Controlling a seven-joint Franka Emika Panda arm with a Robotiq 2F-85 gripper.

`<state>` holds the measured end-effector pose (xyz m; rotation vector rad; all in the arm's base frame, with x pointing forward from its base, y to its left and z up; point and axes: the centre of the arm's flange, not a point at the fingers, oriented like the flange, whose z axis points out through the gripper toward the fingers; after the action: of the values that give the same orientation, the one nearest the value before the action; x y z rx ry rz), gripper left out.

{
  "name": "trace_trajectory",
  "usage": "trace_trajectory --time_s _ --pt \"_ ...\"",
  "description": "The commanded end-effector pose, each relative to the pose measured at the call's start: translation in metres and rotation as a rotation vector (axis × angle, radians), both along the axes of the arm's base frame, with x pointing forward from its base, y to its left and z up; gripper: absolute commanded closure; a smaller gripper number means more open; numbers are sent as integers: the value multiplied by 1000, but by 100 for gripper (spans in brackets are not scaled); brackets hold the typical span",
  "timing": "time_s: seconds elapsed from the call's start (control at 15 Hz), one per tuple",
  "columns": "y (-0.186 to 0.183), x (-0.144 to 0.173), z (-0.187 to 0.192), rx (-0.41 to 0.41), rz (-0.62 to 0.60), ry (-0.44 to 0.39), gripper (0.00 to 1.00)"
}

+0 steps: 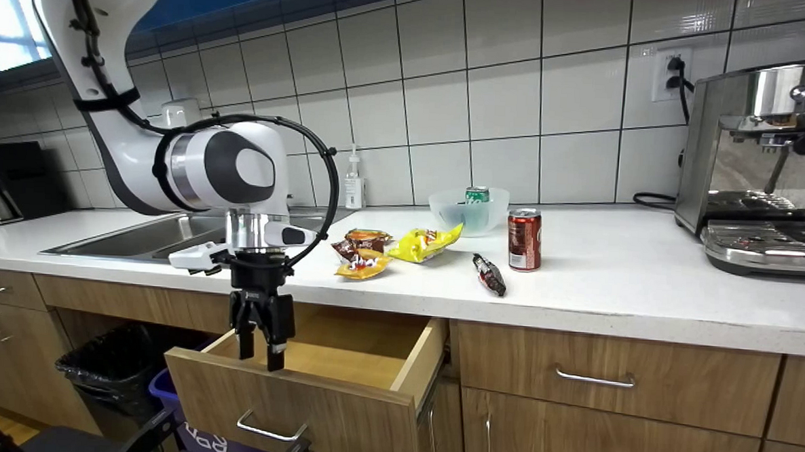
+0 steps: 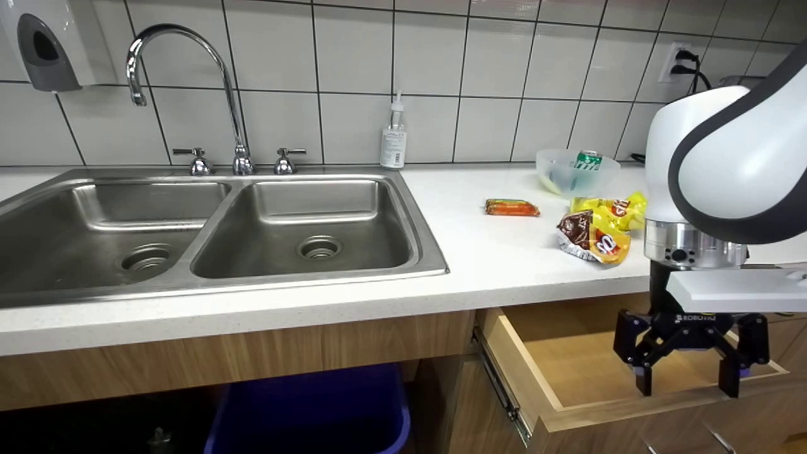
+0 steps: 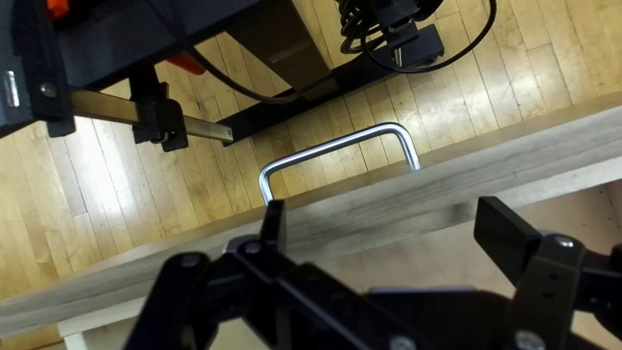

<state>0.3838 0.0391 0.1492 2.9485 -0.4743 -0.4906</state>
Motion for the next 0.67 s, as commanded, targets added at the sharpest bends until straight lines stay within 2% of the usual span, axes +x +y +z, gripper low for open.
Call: trace_trajectory --time_s 0.0,0.6 --pt "5 -11 27 14 -36 6 0" --pt "10 10 77 73 -111 -54 0"
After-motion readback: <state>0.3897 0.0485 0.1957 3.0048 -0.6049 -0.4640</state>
